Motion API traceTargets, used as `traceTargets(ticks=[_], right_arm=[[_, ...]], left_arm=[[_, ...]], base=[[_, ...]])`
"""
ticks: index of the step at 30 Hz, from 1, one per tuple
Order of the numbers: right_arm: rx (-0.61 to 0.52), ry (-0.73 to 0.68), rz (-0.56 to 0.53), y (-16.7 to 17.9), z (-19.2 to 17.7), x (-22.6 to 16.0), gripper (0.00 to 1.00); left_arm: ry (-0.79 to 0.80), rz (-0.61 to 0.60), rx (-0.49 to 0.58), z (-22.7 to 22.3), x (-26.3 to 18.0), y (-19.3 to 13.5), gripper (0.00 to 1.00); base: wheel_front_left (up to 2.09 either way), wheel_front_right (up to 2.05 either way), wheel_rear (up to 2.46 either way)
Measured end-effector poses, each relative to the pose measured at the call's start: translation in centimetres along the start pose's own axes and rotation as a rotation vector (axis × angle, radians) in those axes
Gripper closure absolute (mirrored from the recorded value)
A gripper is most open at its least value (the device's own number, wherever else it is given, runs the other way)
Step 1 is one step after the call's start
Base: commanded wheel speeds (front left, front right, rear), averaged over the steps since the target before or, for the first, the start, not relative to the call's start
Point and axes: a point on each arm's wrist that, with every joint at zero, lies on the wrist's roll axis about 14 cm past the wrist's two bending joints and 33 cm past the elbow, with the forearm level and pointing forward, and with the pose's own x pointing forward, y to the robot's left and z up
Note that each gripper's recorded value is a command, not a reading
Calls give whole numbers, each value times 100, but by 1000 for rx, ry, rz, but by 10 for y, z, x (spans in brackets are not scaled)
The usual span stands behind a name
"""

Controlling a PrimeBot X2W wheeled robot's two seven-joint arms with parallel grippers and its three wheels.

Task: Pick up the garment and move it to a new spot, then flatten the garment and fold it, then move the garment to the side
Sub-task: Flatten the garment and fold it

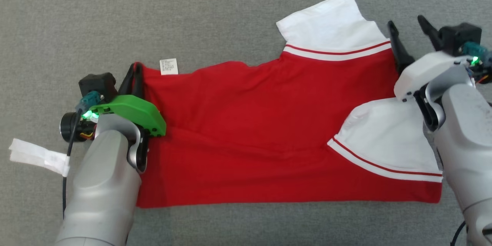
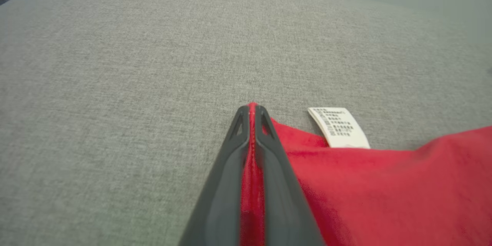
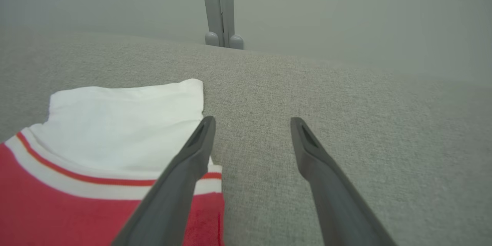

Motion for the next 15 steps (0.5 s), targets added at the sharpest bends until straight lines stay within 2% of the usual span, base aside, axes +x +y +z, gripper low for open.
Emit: traceTargets(ticks=[5, 10, 13, 15], right_arm=[[-17, 49, 50, 19, 11, 37, 0], [-17, 112, 94, 41, 6, 65, 0], [-5, 172, 119, 56, -7, 77, 0], [2, 257, 123, 60, -28, 79, 0]], left_arm=[[-93, 11, -8, 28, -1, 6, 100], [-110, 28, -11, 30, -8, 17, 100], [-103, 28, -33, 24, -11, 19, 100], [-91, 29, -44, 19, -11, 20, 100]], base=[[0, 0, 0], [0, 0, 0], [0, 0, 0], [0, 0, 0]])
